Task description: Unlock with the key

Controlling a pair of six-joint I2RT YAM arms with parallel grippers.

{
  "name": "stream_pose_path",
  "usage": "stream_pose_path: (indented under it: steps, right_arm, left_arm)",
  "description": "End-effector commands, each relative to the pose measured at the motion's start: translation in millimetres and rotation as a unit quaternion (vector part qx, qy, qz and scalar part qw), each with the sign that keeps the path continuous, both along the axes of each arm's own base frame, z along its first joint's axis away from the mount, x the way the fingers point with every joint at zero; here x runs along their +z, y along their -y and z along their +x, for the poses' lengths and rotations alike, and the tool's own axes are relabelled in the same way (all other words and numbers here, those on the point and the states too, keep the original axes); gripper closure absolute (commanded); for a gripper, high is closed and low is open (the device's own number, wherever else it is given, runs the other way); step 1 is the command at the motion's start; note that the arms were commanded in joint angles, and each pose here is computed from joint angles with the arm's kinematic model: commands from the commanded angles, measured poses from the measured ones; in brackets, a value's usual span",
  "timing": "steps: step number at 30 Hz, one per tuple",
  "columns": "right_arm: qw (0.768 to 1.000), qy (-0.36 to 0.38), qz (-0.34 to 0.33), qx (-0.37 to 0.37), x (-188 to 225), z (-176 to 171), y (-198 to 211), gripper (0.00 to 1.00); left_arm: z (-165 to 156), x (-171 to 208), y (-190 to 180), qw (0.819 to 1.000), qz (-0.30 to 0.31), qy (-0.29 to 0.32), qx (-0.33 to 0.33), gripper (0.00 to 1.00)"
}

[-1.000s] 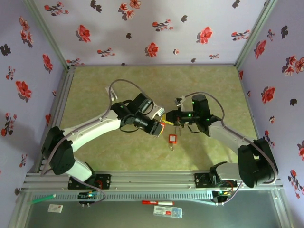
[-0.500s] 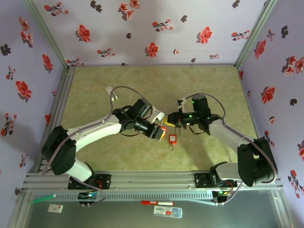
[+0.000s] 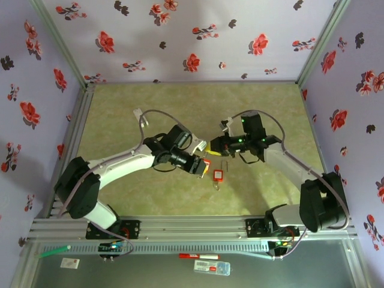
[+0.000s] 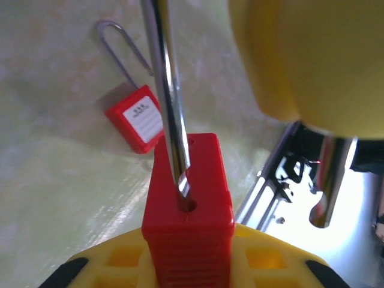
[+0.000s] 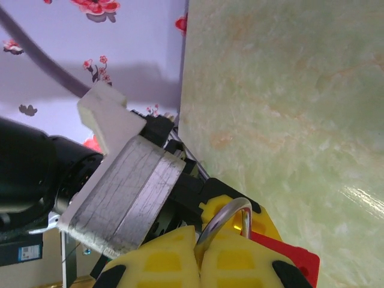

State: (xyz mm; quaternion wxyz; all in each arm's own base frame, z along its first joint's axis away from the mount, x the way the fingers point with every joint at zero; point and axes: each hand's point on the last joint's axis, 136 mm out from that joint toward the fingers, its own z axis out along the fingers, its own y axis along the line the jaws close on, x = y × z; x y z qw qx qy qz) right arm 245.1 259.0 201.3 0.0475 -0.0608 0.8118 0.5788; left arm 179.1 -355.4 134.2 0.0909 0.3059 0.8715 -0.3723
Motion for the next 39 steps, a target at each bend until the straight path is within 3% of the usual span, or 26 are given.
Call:
stream_pose_path:
  steps: [1, 7, 12, 17, 26, 34, 39]
  right_arm:
    - [0.990, 0.132, 0.028, -0.047, 59, 55, 5, 1.00]
    - [0.995, 0.052, -0.006, -0.083, 2, 54, 5, 1.00]
    - [0.996, 0.001, -0.030, -0.083, -46, 52, -20, 1.00]
    - [0.994, -0.040, -0.035, -0.095, -85, 60, -37, 1.00]
    - [0.990, -0.088, -0.060, -0.088, -133, 65, -54, 1.00]
    - [0.985, -0.106, -0.108, -0.083, -162, 55, -45, 1.00]
    - [0.981, -0.114, -0.134, -0.079, -173, 47, -38, 1.00]
  left_arm:
    - [-59, -67, -65, 0.977, 0.193, -0.085, -0.042, 1.00]
    - [-23, -72, -98, 0.957, 0.288, 0.005, 0.029, 1.00]
    - [-7, -75, -127, 0.924, 0.375, 0.043, 0.056, 1.00]
    - [-3, -79, -161, 0.877, 0.470, 0.067, 0.069, 1.00]
    - [3, -86, -173, 0.821, 0.555, 0.114, 0.071, 1.00]
    - [-6, -105, -162, 0.802, 0.579, 0.128, 0.071, 1.00]
    - [-12, -111, -146, 0.804, 0.574, 0.138, 0.069, 0.82]
